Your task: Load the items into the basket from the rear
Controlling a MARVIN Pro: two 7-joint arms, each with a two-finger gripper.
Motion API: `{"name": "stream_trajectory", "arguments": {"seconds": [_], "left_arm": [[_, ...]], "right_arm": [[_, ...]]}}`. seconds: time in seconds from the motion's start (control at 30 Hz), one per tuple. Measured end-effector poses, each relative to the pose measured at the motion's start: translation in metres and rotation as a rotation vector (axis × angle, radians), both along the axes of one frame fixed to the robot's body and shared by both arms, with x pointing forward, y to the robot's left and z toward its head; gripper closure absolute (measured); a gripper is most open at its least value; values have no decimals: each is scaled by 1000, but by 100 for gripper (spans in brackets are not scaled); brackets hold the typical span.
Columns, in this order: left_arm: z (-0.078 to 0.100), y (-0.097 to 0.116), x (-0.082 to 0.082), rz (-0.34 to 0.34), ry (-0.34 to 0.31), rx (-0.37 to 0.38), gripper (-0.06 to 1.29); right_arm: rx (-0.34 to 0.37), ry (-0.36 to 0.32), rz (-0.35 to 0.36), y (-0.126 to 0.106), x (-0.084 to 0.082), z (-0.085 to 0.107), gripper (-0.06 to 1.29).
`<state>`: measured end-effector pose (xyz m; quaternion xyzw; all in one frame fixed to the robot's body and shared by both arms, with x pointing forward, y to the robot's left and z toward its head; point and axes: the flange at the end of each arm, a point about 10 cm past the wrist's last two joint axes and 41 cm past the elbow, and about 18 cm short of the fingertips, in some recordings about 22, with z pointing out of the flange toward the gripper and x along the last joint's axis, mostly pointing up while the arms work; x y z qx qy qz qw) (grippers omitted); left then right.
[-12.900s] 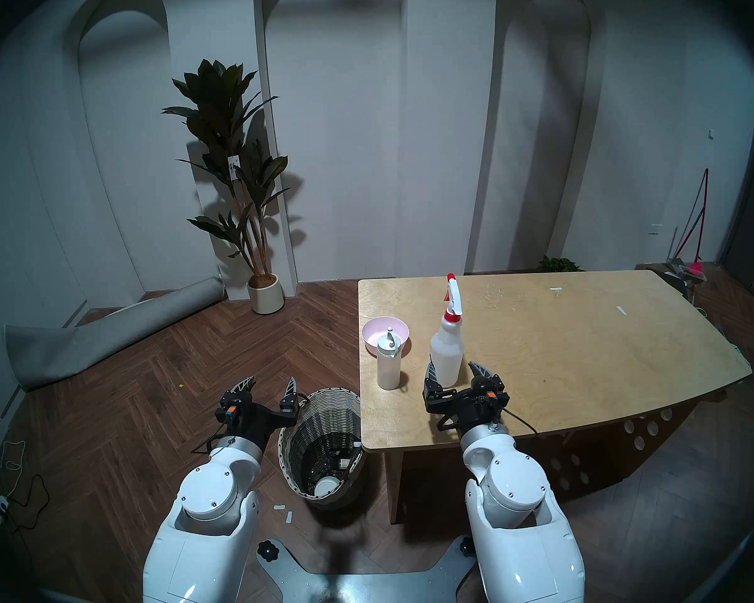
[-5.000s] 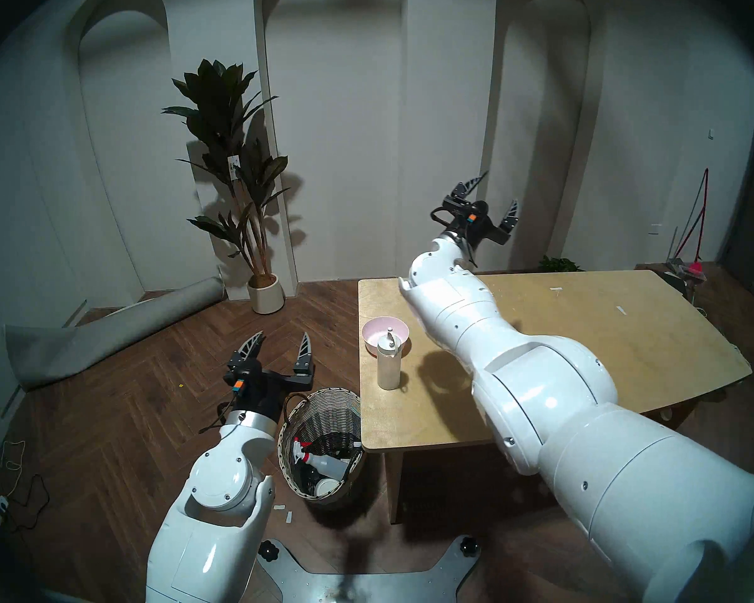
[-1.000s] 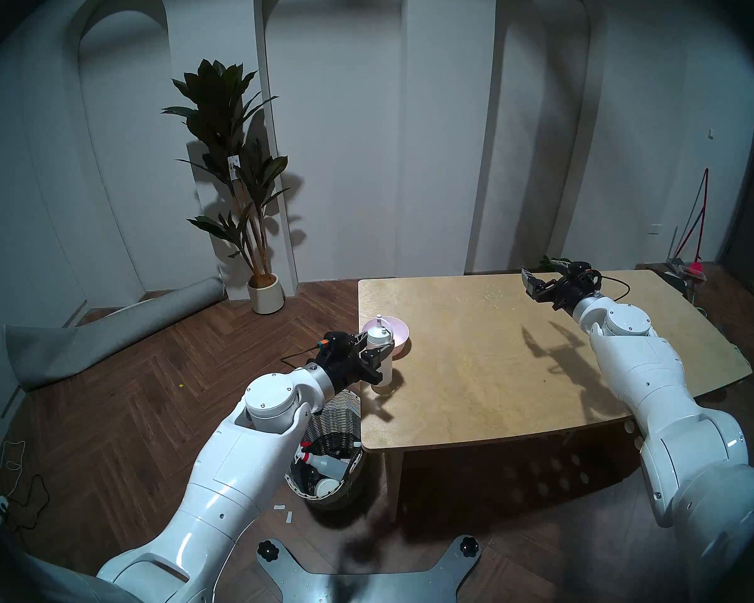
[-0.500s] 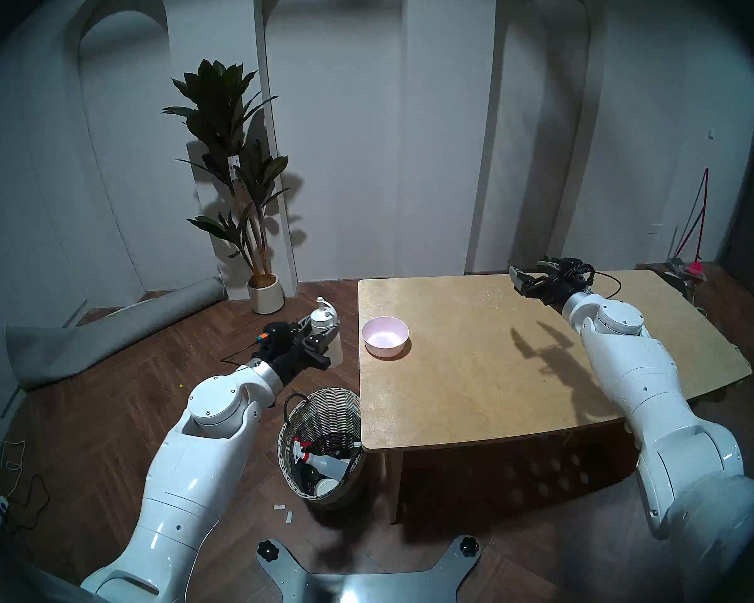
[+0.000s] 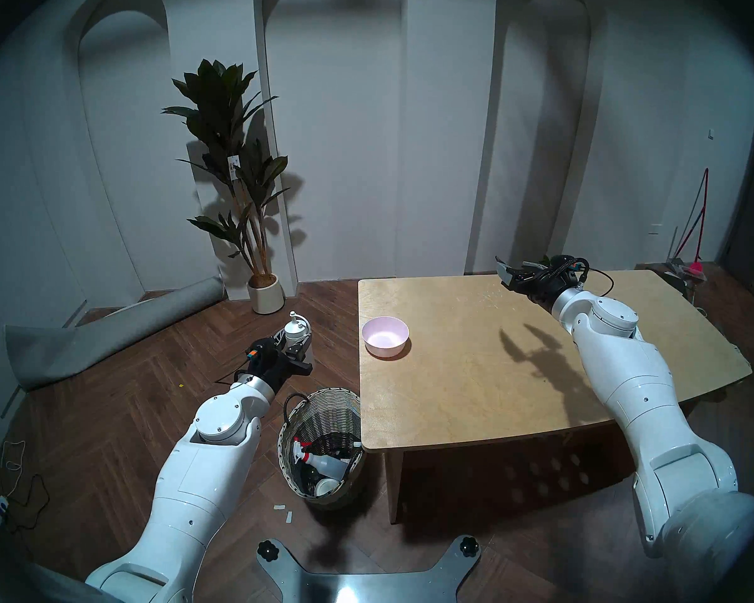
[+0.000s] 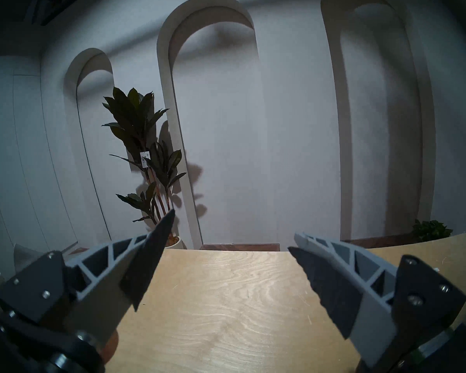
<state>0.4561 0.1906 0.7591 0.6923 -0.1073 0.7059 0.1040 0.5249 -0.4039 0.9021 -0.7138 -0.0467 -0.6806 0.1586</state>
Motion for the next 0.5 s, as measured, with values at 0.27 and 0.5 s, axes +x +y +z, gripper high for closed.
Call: {"name": "stream_trajectory", "arguments": {"seconds": [0.27,0.5], "left_arm": [[-21,5,13,48,13,18,79],[-40,12,19,79,37,34,79]], "right_arm": [[11,12,15,17,-10,0,0],[16,2,24,30,-17,7,0]]}}
